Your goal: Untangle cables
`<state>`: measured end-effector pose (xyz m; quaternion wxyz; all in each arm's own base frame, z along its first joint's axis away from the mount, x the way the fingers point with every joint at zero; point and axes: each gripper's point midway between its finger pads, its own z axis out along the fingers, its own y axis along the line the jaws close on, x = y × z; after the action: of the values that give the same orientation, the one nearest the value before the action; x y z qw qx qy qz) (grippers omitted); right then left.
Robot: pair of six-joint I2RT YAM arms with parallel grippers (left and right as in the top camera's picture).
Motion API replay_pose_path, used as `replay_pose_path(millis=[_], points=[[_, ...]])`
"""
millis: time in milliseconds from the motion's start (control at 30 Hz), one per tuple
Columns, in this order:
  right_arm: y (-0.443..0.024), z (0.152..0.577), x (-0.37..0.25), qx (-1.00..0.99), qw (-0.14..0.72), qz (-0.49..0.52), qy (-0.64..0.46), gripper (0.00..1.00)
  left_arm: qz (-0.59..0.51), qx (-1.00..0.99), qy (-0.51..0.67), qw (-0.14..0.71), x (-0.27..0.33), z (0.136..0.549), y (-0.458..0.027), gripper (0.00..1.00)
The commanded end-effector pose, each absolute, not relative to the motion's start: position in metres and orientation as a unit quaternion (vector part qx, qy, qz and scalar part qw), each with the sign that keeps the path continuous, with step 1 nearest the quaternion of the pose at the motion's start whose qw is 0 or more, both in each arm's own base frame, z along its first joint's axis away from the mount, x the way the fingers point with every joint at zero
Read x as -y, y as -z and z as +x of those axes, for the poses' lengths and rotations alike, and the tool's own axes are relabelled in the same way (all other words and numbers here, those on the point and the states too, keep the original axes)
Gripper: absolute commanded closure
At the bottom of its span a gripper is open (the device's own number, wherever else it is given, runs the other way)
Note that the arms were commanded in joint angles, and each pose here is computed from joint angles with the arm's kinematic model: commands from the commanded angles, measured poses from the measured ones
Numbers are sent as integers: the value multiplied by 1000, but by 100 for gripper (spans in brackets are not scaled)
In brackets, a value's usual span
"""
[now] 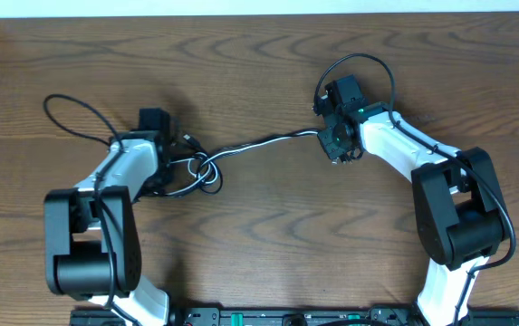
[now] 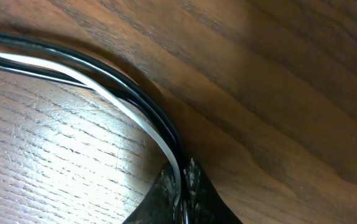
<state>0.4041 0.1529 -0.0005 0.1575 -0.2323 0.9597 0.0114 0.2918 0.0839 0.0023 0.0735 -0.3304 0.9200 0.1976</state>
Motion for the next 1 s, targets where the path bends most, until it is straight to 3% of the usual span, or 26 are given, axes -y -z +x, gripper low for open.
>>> replay_pose_path(millis=[0,467,667,800,967], points=[[34,383,-147,-968,107,-228,-5,96,-360,-917,-171,-12,-87,253,35,38],[34,383,-146,-968,107,-228,-5,95,-470,-879,-73,-32,-114,243,43,38],[34,384,-145,-968,108,-227,0,95,-448,-893,24,-30,-97,256,45,39],[34,384,-150,-967,110,-229,-12,95,-378,-920,103,-24,-67,271,42,61],[34,384,-155,-966,111,-230,-27,96,-308,-942,135,-20,-36,280,40,72]])
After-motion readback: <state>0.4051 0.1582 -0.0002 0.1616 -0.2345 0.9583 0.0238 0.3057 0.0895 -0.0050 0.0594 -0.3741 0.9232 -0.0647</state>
